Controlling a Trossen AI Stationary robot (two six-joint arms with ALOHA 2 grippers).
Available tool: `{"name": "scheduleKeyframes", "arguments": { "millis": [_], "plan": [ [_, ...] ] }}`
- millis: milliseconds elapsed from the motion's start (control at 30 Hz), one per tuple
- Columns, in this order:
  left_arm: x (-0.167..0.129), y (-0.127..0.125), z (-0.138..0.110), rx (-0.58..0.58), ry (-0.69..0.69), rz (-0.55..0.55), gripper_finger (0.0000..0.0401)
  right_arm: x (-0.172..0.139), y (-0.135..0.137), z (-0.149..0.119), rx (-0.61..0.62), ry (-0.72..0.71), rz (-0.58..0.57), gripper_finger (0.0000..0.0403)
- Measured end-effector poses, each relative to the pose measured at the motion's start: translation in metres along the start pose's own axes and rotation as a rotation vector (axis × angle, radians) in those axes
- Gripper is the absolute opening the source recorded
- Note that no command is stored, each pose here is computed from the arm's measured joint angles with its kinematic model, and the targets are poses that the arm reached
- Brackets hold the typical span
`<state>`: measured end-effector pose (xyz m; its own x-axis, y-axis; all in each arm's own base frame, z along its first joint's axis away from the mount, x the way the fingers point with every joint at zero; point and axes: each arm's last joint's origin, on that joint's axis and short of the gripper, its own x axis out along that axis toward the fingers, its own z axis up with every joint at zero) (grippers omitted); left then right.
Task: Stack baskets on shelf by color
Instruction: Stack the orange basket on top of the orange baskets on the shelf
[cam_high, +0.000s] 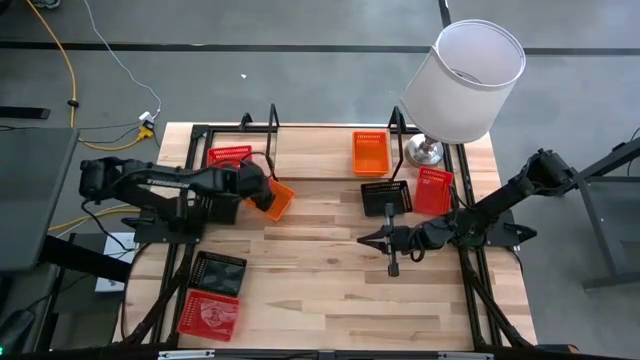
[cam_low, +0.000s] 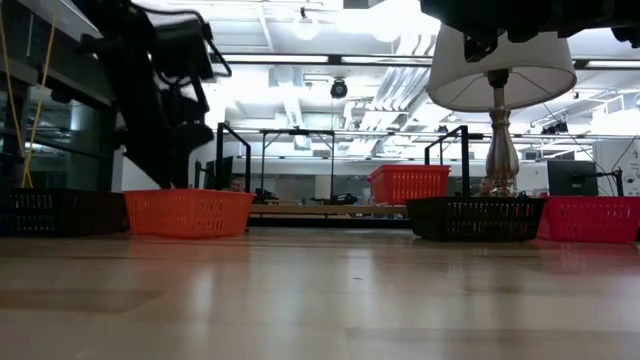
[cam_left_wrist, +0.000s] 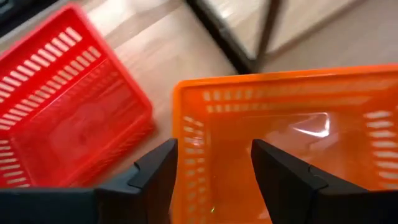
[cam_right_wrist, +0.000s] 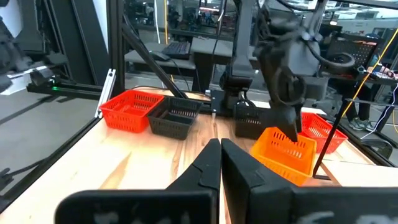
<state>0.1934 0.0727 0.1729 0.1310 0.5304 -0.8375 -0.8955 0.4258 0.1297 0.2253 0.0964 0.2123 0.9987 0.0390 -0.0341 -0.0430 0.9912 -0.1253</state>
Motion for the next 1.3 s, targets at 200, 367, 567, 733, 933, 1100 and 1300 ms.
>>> {"name": "scheduleKeyframes", "arguments": {
  "millis": [200,367,567,733,933,1100,1300],
  "plan": [
    [0.013,0.007,0.005,-0.018,0.039,0.049,0.0197,0.0,0.0,0.0,-0.002,0.003,0.0,0.0],
    [0.017,0.006,0.004,-0.017,0.074,0.04,0.0197,0.0,0.0,-0.001,-0.001,0.006,0.0,0.0],
    [0.019,0.005,0.002,-0.012,0.096,0.034,0.0158,0.0,0.0,-0.001,-0.001,0.006,-0.001,0.0],
    [0.019,0.004,0.002,-0.008,0.114,0.011,0.0079,0.0,0.0,-0.001,-0.002,0.006,0.0,0.0],
    [0.015,0.001,0.003,0.025,0.144,-0.057,0.0014,0.0,0.0,-0.001,-0.003,0.006,-0.001,0.0],
    [-0.003,-0.015,0.01,0.086,0.131,-0.174,0.0005,0.0,0.0,-0.001,-0.004,0.006,0.0,0.0],
    [-0.056,-0.043,0.025,0.17,-0.026,-0.348,0.0003,0.0,0.0,-0.001,-0.035,0.006,0.002,0.0]
  ]
}}
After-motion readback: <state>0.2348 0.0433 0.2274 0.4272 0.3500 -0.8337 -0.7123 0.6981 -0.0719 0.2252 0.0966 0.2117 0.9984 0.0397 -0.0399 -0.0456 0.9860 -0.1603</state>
